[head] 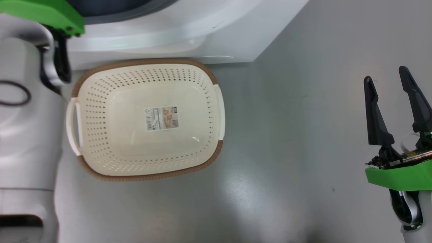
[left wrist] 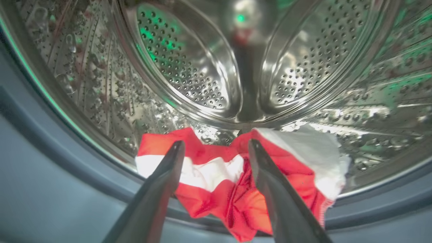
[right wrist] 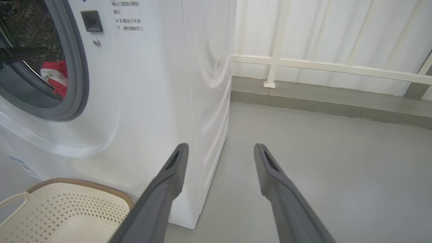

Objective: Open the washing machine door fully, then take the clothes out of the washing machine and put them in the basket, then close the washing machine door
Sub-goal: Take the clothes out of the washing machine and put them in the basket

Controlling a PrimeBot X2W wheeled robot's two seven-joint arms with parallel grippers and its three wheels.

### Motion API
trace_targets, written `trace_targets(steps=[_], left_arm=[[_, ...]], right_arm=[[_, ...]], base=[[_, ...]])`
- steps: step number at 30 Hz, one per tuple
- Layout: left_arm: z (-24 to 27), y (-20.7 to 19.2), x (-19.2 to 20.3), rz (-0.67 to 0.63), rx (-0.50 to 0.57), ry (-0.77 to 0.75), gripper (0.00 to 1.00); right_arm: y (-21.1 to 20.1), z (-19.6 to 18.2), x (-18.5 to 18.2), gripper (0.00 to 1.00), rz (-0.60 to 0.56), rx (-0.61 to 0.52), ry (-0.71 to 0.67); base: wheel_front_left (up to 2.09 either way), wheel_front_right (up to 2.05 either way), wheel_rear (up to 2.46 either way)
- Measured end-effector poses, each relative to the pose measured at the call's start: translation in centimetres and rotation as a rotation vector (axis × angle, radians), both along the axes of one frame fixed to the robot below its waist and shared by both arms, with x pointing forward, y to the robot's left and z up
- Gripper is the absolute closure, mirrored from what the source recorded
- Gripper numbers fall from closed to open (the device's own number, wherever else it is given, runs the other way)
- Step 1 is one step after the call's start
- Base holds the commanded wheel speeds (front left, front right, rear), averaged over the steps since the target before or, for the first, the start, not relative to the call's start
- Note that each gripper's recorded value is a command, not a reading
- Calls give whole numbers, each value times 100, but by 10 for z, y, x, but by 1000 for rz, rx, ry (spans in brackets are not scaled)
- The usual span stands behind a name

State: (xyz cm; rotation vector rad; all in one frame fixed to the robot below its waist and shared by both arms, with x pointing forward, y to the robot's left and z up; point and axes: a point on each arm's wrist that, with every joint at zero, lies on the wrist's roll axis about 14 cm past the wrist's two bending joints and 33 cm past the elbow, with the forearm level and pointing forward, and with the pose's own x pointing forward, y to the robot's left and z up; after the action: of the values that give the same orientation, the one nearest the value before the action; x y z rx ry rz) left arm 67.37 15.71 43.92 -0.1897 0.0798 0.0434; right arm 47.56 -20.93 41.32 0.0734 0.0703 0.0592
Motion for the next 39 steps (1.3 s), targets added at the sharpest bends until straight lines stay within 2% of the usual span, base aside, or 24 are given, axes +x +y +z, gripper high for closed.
trace_targets(steps=[6,15,23,24,25,32,39], left_arm=[[-32,7,10,8,125,160,0],[-56,15,17,-18,337,308,0],[-71,17,17,-30,415,396,0],[-72,17,17,-33,420,403,70],[-73,17,17,-35,424,404,100],[-77,10,19,-72,429,412,100],[-57,5,29,-86,435,287,100]], right_arm=[[-8,-8,-5,0,-23,-6,29],[-6,-14,-4,0,-20,5,42],[-8,-14,-3,0,-33,22,43],[-8,-14,-4,0,-34,23,44],[-8,-15,-4,0,-36,24,45],[-11,-15,-4,0,-46,27,46],[-11,-15,-1,0,-48,31,41]], base=[[0,0,0],[0,0,0],[0,0,0],[0,0,0],[0,0,0],[0,0,0],[0,0,0]])
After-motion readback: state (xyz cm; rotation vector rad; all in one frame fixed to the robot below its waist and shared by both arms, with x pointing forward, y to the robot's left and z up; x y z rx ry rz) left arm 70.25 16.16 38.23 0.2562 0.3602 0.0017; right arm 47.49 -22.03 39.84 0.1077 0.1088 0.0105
